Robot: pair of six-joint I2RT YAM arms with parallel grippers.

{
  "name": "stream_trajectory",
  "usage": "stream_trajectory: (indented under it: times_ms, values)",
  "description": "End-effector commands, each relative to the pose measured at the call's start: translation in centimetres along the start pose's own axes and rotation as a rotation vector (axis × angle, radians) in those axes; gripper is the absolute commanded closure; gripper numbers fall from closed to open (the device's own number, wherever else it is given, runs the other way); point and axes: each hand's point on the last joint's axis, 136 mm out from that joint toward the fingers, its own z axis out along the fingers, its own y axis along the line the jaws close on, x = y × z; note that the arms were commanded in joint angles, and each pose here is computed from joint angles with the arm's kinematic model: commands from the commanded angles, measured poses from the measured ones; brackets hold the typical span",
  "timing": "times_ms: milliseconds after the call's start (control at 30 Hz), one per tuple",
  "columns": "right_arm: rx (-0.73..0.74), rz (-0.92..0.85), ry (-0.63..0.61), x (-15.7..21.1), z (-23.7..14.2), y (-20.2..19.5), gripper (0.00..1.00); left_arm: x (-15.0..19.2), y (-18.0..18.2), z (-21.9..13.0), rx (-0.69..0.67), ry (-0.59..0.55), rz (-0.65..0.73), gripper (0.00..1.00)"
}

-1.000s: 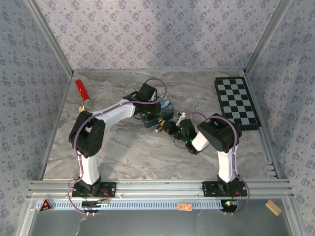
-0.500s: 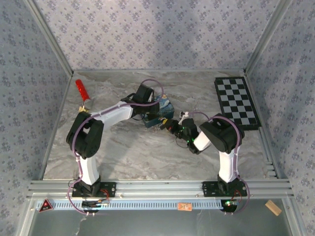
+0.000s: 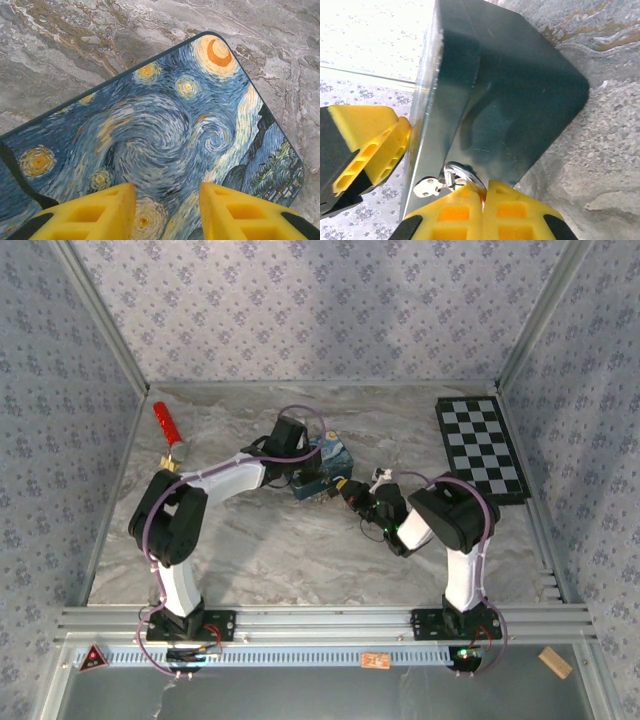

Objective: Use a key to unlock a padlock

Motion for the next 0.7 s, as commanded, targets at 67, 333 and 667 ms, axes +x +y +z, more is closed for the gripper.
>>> stream_trajectory:
  times_ms: [67, 333, 667]
  values:
    - [0.048, -0.064, -0.030, -1.7, -1.5, 1.1, 1.00, 2.1, 3.8, 1.1, -0.086, 0.102, -0.031, 0.61]
    - [0.313, -0.300, 0.100, -3.0, -6.2, -0.2, 1.00, 0.1, 6.1, 2.2, -0.137, 0.092, -0.002, 0.61]
    - [0.520, -0.348, 0.255, -4.6, -11.7, -1.6, 1.00, -2.6, 6.7, 4.5, -0.108, 0.105, 0.091, 0.61]
